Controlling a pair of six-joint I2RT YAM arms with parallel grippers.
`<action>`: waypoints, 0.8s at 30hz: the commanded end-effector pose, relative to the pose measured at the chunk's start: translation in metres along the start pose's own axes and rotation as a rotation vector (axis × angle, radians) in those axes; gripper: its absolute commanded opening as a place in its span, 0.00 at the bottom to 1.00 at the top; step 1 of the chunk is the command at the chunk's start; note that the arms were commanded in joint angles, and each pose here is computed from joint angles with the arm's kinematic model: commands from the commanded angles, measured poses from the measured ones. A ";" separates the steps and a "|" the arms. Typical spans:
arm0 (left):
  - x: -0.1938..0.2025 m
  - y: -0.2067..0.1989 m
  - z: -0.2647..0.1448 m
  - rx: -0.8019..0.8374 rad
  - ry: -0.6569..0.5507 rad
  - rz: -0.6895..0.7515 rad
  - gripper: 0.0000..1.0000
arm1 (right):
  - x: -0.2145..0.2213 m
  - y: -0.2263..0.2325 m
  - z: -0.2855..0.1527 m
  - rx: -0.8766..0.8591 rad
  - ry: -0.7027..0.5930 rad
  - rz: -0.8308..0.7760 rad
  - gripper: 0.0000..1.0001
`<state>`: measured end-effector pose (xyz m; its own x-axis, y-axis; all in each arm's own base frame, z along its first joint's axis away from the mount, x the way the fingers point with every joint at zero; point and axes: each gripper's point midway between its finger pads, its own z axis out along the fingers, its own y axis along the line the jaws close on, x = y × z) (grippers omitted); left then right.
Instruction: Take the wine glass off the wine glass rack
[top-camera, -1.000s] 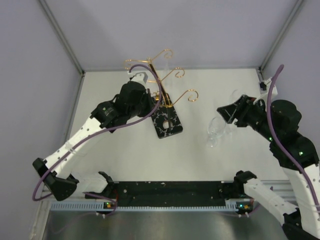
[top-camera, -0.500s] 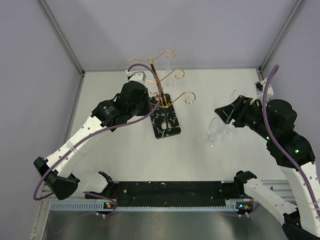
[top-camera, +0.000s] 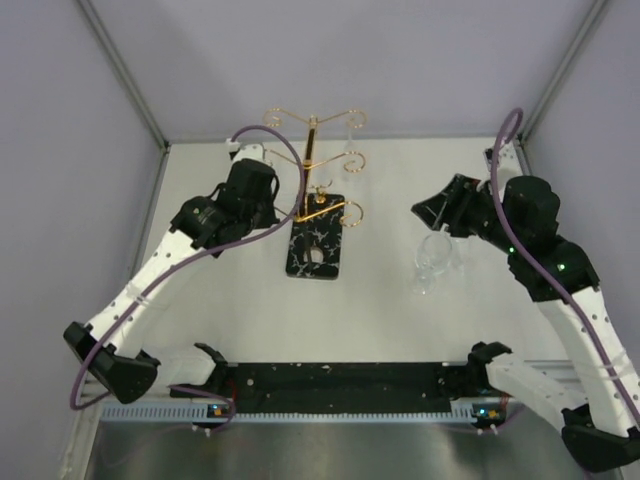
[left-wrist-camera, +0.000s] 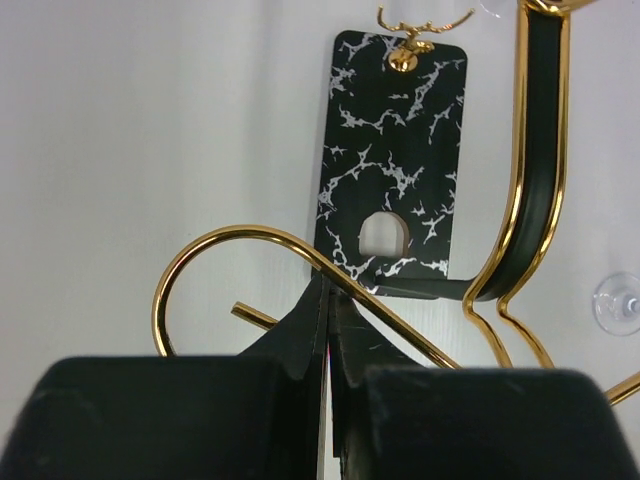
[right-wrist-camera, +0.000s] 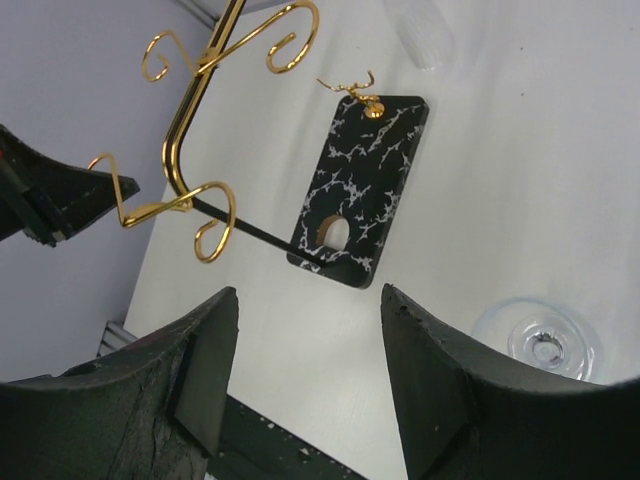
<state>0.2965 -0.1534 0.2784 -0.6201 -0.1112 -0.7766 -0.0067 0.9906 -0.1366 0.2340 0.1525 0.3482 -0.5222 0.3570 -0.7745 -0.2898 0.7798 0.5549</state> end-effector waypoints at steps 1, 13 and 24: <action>-0.021 0.030 -0.013 -0.068 -0.089 -0.029 0.00 | -0.019 0.017 0.017 -0.065 -0.041 0.009 0.59; -0.038 0.065 -0.010 -0.124 -0.116 -0.079 0.00 | -0.041 0.030 0.076 -0.111 -0.043 0.085 0.59; -0.065 0.092 0.004 -0.173 -0.136 -0.111 0.00 | -0.048 0.018 0.129 -0.069 -0.025 0.220 0.56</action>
<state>0.3258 -0.0769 0.2949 -0.5518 -0.2197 -0.8045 -0.1714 0.9740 -0.1484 0.3415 0.2106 0.3285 -0.5999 0.4496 -0.6618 -0.2193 0.7030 0.6765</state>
